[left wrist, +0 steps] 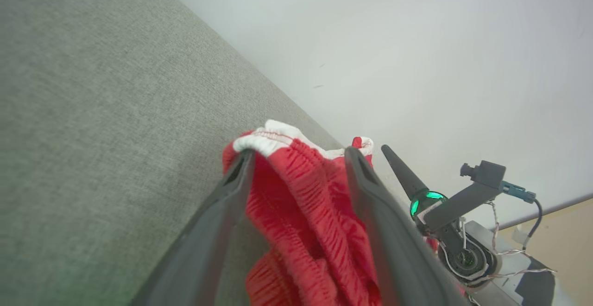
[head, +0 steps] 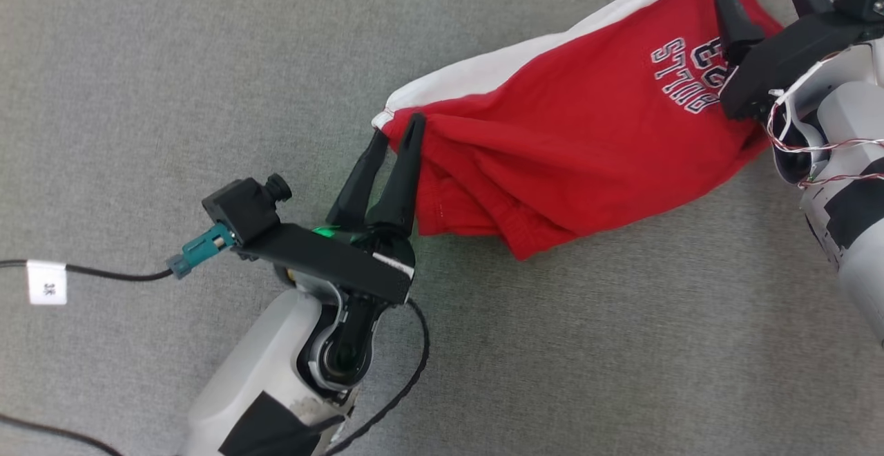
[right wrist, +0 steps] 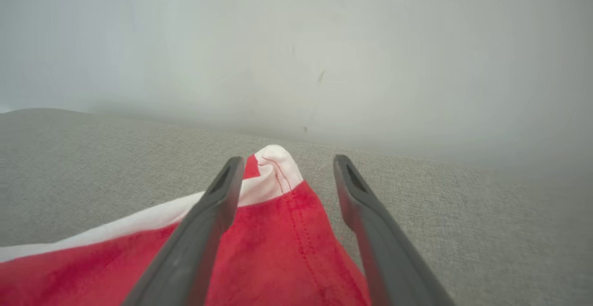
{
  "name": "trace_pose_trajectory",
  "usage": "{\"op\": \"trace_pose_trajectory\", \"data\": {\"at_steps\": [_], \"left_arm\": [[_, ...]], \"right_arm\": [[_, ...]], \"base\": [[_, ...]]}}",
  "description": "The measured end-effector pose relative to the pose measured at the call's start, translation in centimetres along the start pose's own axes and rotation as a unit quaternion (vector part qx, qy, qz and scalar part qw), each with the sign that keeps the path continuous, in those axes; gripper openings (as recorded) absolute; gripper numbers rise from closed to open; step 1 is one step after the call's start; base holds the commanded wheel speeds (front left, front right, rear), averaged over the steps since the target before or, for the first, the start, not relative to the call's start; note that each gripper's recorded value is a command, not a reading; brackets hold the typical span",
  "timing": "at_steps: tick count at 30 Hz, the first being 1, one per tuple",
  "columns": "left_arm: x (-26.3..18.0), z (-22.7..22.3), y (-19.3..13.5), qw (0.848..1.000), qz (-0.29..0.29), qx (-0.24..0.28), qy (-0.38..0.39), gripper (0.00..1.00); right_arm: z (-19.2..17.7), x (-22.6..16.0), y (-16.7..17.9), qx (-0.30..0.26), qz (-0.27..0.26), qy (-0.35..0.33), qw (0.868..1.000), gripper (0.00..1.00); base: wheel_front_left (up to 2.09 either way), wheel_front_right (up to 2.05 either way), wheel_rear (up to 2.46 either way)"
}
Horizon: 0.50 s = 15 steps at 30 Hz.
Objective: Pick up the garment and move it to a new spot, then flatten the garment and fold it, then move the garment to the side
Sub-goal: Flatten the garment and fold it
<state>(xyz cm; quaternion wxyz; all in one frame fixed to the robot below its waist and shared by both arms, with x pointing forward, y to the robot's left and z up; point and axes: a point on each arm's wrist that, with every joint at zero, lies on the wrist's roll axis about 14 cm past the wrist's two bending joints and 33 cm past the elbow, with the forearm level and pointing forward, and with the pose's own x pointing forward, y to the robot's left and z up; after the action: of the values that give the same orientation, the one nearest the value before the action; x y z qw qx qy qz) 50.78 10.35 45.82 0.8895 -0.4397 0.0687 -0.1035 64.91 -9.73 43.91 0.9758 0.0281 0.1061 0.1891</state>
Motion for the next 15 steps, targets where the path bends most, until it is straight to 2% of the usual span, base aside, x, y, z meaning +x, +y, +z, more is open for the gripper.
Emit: {"op": "trace_pose_trajectory", "data": {"at_steps": [4,10,15], "left_arm": [[-0.8,0.7,-0.1,0.998,-0.006,0.058,-0.005,1.0],[-3.1,0.6,-2.1,0.985,-0.034,0.171,-0.013,1.0],[-5.8,0.2,-3.7,0.974,-0.038,0.224,-0.028,1.0]], "right_arm": [[1.4,-1.3,-0.2,0.009,-0.001,-0.025,1.0,1.0],[-0.1,-5.6,-2.3,0.023,-0.029,-0.009,0.999,1.0],[-1.6,-9.2,-3.0,0.043,-0.05,0.001,0.998,1.0]], "base": [[0.0,0.0,0.0],[0.0,0.0,0.0],[0.0,0.0,0.0]]}}
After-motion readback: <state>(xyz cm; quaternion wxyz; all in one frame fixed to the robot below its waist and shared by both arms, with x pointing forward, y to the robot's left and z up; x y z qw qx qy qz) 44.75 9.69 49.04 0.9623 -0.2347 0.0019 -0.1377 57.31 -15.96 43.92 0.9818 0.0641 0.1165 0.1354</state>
